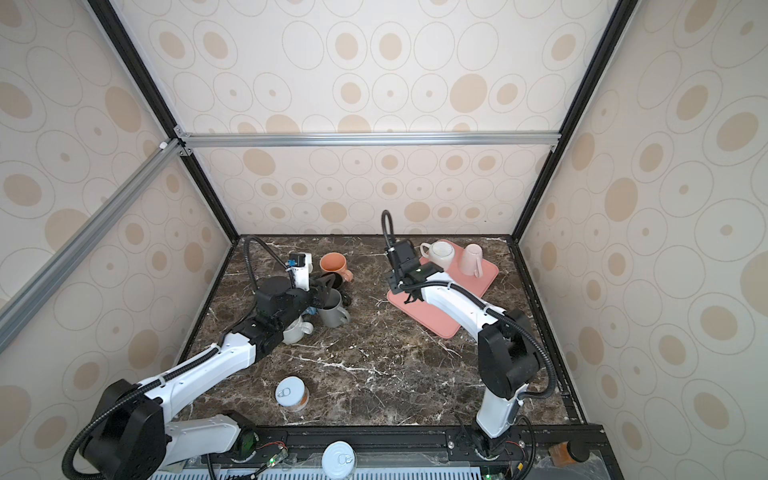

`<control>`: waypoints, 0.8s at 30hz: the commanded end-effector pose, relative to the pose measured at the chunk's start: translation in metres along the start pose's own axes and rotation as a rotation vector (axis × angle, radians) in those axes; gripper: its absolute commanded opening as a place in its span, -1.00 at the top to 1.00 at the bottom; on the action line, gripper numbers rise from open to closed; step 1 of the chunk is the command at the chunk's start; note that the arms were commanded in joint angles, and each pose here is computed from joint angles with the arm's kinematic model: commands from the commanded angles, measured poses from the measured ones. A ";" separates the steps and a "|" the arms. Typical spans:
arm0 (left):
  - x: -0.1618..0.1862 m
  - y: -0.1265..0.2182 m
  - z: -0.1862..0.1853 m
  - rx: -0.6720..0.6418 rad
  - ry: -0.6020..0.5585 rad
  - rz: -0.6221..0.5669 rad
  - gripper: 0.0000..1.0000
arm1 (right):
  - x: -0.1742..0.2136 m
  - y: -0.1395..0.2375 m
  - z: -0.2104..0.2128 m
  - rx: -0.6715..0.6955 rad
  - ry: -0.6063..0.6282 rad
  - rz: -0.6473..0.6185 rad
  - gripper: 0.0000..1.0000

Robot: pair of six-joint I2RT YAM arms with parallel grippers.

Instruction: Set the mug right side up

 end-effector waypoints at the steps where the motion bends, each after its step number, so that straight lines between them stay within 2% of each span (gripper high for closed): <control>1: -0.012 -0.010 -0.026 0.070 0.011 -0.012 0.05 | 0.031 -0.007 -0.014 -0.090 -0.190 0.101 0.26; 4: -0.002 -0.021 -0.039 0.105 0.007 0.021 0.05 | 0.046 -0.024 -0.013 -0.146 -0.251 0.156 0.27; 9: 0.009 -0.037 -0.061 0.165 0.006 0.073 0.04 | 0.060 -0.041 -0.025 -0.107 -0.287 0.205 0.28; 17: 0.032 -0.073 -0.113 0.314 -0.005 0.190 0.06 | 0.065 -0.052 -0.116 0.033 -0.432 0.191 0.28; 24: 0.056 -0.119 -0.164 0.448 -0.032 0.296 0.05 | 0.055 -0.056 -0.170 0.175 -0.394 0.210 0.26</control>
Point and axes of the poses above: each gripper's point midway between its finger pads, its own y axis back along the fingers, its own z axis along the line the jaws close on, x = y × z, the point moved 2 cm from there along y, back along the fingers, and after that the axes turned 7 degrees about y, right-handed, at the moved point
